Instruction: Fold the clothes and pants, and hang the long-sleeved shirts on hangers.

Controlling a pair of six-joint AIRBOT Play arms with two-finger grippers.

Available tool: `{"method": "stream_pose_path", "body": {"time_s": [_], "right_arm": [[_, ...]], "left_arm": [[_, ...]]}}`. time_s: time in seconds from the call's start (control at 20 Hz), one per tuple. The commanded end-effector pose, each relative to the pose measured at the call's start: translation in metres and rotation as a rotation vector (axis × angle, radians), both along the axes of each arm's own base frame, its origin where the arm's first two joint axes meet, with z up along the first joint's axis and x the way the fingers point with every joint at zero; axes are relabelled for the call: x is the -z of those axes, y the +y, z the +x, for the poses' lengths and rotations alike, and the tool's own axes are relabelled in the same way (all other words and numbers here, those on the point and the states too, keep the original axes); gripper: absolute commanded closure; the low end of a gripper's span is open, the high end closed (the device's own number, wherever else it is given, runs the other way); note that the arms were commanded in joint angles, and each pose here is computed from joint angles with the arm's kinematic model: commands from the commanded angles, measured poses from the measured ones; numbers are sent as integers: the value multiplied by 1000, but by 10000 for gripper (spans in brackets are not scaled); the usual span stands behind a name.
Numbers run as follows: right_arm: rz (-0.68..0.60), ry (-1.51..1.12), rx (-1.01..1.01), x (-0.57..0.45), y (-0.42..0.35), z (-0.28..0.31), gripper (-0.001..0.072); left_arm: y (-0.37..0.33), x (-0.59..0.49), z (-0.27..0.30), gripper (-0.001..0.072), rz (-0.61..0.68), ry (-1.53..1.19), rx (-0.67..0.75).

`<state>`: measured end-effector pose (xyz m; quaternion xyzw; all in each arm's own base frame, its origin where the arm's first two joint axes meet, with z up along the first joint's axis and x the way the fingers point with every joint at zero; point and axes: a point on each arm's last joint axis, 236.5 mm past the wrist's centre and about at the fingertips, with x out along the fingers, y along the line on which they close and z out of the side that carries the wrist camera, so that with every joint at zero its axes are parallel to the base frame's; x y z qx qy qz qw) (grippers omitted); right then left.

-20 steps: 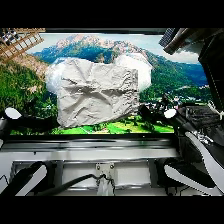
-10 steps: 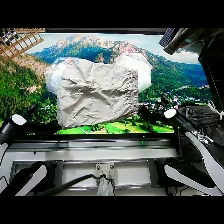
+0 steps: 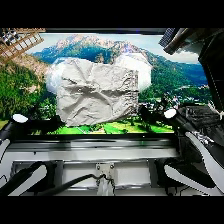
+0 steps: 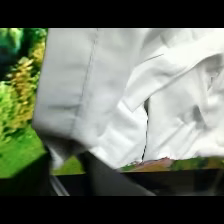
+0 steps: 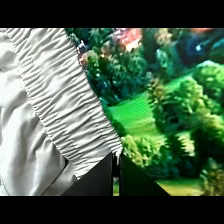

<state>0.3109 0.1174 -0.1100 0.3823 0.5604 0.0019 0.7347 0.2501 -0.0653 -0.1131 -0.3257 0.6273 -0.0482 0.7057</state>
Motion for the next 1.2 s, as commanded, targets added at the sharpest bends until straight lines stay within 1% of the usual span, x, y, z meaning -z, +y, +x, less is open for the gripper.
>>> {"method": "stream_pose_path", "body": {"time_s": [0.0,0.2,0.35,0.45,0.55,0.7,0.85,0.95,1.05,1.15], "right_arm": [[0,-2,-1,-1,0,0,685],[7,-27,-10,-11,2,1,685],[36,-113,-42,-51,10,7,685],[58,-246,-69,-107,17,24,685],[64,-438,-73,-183,18,47,686],[99,-659,-69,-295,22,59,686],[119,-810,-128,-382,31,45,686],[129,-882,-151,-425,34,27,686],[122,-927,-163,-456,33,-1,686],[131,-959,-189,-478,35,-37,686]], "left_arm": [[-19,-14,15,696,-99,-67,-6],[-21,-42,21,700,-98,-152,14],[-20,-103,43,701,-74,-363,12],[-17,-162,66,702,-67,-549,-23],[-12,-235,87,703,-69,-756,-72],[-7,-352,98,703,-32,-1041,-76],[-12,-466,81,703,29,-1299,-21],[-17,-527,57,703,71,-1441,0],[-18,-571,24,704,175,-1565,20],[-15,-604,-14,704,304,-1671,21]]}}
